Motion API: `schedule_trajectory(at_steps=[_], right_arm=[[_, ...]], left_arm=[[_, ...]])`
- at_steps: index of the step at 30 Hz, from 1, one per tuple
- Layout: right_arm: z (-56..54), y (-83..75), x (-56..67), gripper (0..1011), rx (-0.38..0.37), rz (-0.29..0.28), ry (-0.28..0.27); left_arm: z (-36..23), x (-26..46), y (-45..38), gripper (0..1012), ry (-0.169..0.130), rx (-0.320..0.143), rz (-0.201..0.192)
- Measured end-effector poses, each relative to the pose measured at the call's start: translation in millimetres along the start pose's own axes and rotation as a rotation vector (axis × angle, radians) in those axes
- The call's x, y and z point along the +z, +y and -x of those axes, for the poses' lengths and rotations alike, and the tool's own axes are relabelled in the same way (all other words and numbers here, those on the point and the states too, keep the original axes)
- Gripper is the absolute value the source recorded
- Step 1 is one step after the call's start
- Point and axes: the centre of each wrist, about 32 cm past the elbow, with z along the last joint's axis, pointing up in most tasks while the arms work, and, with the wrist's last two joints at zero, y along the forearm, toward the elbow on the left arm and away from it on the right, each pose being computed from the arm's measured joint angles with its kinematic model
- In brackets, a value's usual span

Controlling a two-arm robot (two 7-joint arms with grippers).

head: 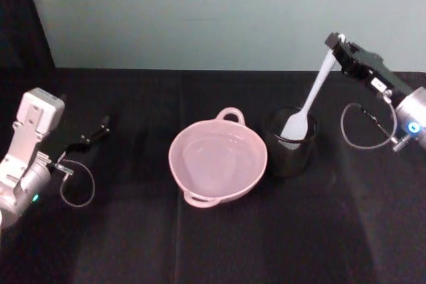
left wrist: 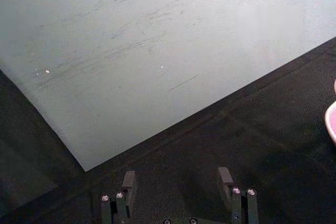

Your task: Use the one hand to pick up the spoon and stir the clear water in the bowl.

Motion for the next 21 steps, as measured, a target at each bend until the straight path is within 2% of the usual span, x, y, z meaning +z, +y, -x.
schedule_trajectory(at_steps=[5,11,21], right_arm=[[-4.4,0.8,-15.8,105,-0.02,0.019,0.029],[-5.3,2.6,-27.8,105,-0.028,0.034,0.054],[-5.8,2.7,-36.2,105,-0.036,0.042,0.076]], left_arm=[[0.0,0.0,0.0,1011,0.0,0.0,0.0],[0.0,0.0,0.0,1011,0.0,0.0,0.0],[0.0,0.0,0.0,1011,0.0,0.0,0.0]])
